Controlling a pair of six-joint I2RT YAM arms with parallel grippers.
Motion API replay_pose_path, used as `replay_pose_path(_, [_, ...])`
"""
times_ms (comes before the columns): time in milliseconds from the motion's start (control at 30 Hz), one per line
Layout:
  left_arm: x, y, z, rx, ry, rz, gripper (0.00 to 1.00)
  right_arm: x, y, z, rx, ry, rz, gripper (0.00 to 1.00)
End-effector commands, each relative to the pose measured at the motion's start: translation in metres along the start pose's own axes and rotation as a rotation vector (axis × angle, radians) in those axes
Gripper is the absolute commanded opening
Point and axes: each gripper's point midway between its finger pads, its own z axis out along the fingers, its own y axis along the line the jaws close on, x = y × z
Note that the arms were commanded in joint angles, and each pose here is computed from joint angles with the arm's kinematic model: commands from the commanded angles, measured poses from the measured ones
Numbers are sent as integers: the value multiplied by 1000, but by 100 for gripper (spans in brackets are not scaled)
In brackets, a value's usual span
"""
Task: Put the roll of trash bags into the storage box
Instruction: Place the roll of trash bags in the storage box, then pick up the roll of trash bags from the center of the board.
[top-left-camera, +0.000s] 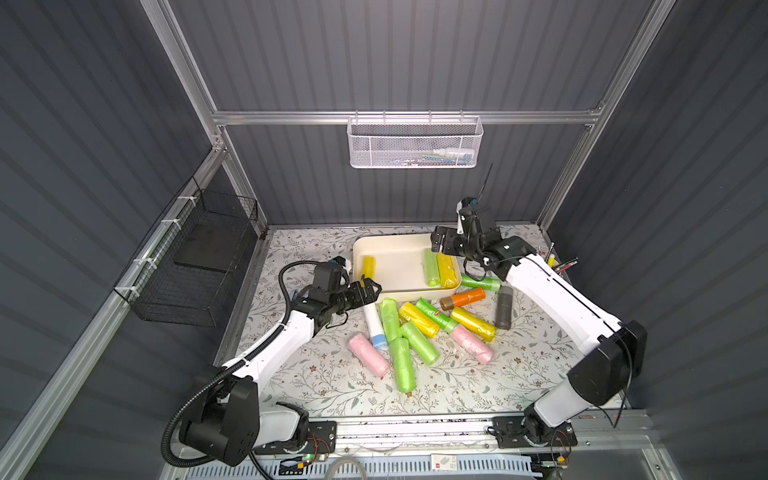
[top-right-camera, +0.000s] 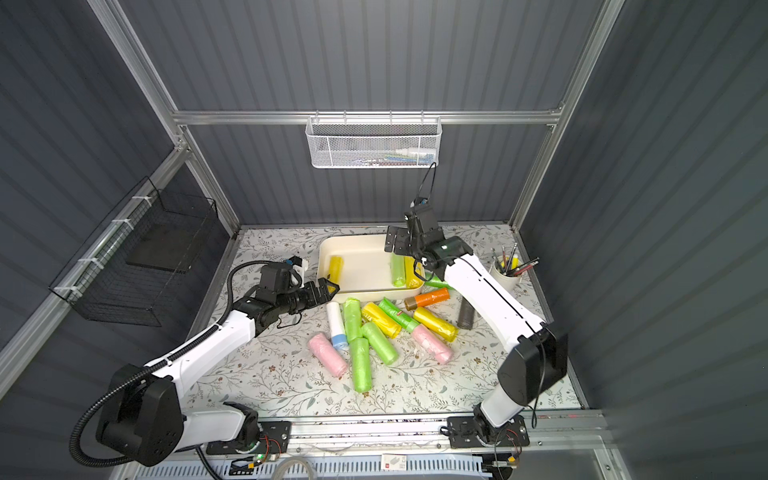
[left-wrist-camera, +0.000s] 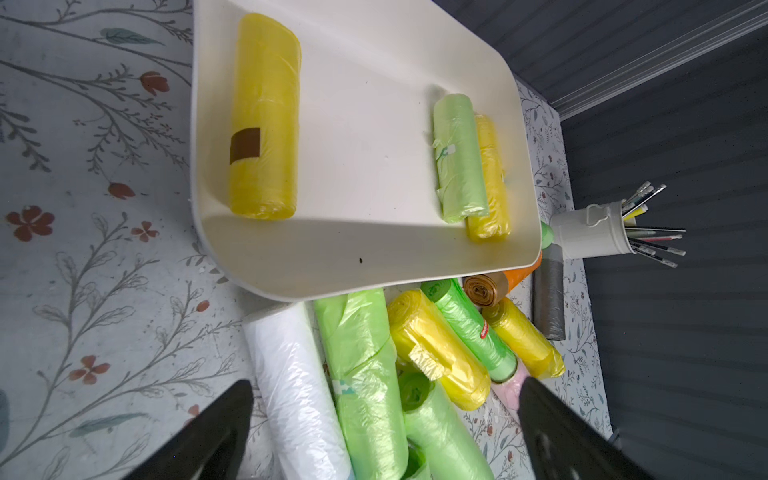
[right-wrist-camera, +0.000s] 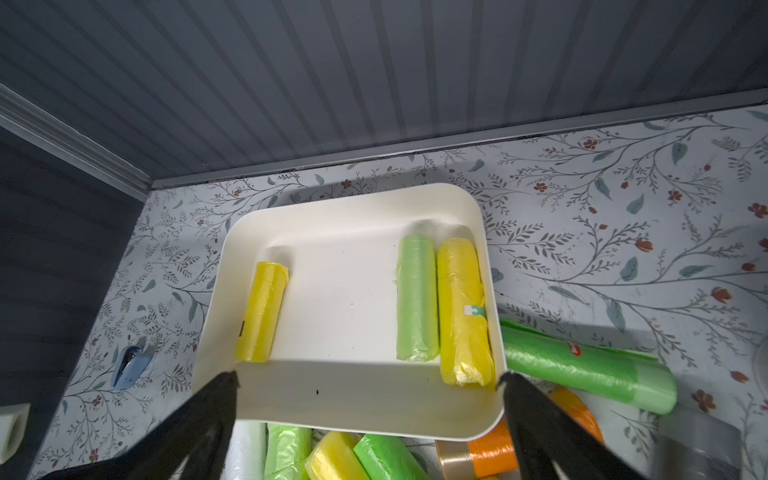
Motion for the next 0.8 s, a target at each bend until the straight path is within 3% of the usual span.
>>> replay_pose_path(0, [-1,-4,-6,-15,18,-3,100,1,8,-10,-76,-31,22,99])
replay_pose_path(133, [-2,-2,-13,-43,12,10,100,19,5,-23,-114,-12,43,99])
replay_pose_path(567, [-17,-1,-24,-101,-34,44,100,48,-26,-74,-145,-129,89,99])
replay_pose_path(767, [-16,-6,-26,-118,-8,74,100,69,-33,-88,-173,-126,29,99])
